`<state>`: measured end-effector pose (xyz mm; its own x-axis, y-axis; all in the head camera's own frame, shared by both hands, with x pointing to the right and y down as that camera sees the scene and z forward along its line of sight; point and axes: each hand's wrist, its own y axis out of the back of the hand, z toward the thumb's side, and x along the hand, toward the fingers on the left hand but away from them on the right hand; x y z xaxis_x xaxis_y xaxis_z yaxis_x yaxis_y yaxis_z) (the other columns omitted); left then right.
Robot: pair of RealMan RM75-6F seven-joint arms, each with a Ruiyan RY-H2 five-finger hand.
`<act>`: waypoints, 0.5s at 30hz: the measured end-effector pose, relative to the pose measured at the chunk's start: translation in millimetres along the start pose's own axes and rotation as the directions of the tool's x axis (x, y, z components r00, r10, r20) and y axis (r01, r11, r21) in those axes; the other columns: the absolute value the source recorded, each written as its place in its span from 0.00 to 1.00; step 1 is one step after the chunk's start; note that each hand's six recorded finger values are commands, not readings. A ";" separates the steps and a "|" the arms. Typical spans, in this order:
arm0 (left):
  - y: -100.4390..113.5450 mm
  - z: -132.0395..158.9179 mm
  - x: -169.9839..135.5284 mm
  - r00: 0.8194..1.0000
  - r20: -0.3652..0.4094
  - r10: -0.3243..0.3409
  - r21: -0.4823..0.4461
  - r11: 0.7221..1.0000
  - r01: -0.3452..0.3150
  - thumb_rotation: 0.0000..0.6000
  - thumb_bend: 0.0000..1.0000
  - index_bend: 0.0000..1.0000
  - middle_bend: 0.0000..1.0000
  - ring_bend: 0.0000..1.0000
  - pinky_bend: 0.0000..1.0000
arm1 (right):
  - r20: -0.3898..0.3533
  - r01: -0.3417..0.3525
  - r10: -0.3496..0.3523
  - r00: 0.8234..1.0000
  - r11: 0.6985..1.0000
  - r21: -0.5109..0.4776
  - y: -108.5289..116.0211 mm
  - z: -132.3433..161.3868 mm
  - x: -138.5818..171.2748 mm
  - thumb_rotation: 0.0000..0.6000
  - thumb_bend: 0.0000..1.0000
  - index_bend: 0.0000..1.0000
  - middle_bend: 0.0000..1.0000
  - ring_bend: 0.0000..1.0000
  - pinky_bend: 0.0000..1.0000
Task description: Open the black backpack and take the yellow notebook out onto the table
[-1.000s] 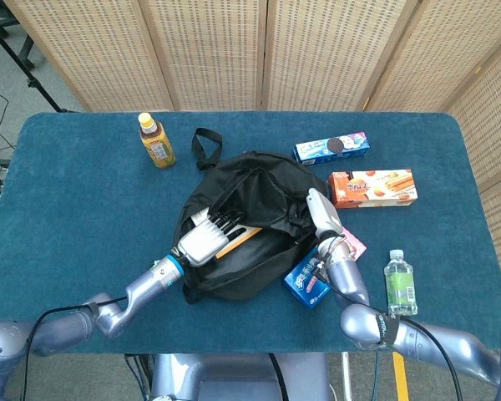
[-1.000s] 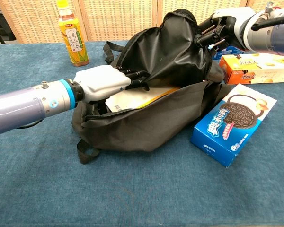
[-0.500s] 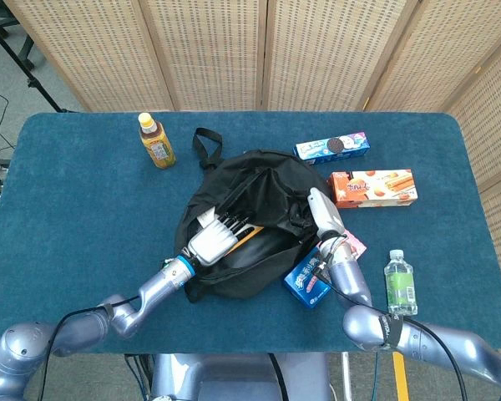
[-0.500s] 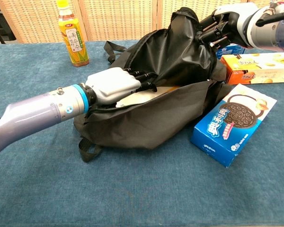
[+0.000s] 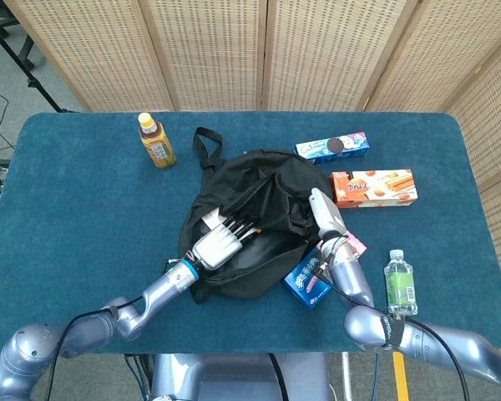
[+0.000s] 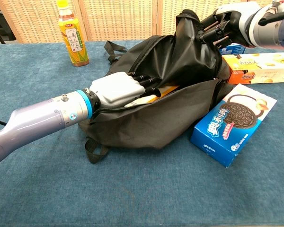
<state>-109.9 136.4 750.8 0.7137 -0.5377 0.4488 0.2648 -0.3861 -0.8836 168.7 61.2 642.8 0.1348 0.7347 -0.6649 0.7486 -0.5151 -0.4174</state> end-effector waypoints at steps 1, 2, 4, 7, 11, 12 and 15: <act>0.0 0.1 0.0 1.000 0.000 0.001 -0.001 1.000 -0.001 1.00 0.51 0.20 0.00 0.00 0.09 | 0.000 0.000 0.000 1.000 1.000 -0.001 0.0 0.0 0.0 1.00 0.62 0.70 0.56 0.43 0.49; 0.4 0.1 0.1 1.000 0.000 0.004 0.000 1.000 -0.004 1.00 0.51 0.21 0.00 0.00 0.09 | 0.001 0.000 0.000 1.000 1.000 -0.001 -0.1 -0.1 0.0 1.00 0.62 0.70 0.56 0.43 0.49; 1.4 -0.1 0.3 1.000 0.000 0.013 0.001 1.000 -0.013 1.00 0.52 0.28 0.00 0.00 0.09 | 0.001 0.000 0.000 1.000 1.000 -0.001 -0.1 -0.2 0.2 1.00 0.62 0.70 0.56 0.43 0.49; 3.7 -0.2 0.0 0.999 0.000 0.032 -0.005 0.999 -0.032 1.00 0.52 0.44 0.03 0.01 0.09 | 0.000 0.003 -0.003 1.000 1.000 -0.001 1.0 0.1 -0.1 1.00 0.62 0.70 0.56 0.43 0.49; 7.8 -1.5 -1.4 0.998 -0.001 0.070 -0.018 0.997 -0.070 1.00 0.52 0.60 0.21 0.09 0.11 | 0.001 0.010 -0.010 1.000 1.000 -0.002 3.3 0.1 -1.2 1.00 0.62 0.70 0.56 0.43 0.49; 9.3 -2.1 -2.1 0.996 -0.001 0.084 -0.022 0.996 -0.084 1.00 0.52 0.63 0.24 0.12 0.11 | 0.002 0.012 -0.012 1.000 1.000 -0.002 4.1 -0.2 -1.7 1.00 0.62 0.70 0.56 0.43 0.49; 11.8 -3.4 -3.8 0.993 0.001 0.114 -0.034 0.993 -0.114 1.00 0.52 0.71 0.31 0.17 0.12 | 0.006 0.018 -0.018 1.000 1.000 -0.003 6.2 -0.9 -3.1 1.00 0.62 0.70 0.56 0.43 0.49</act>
<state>-111.7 131.3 739.1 0.7399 -0.5776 0.3450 0.1593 -0.3478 -0.9239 173.4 56.2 642.9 0.1170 0.7411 -0.6611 0.7531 -0.5002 -0.4275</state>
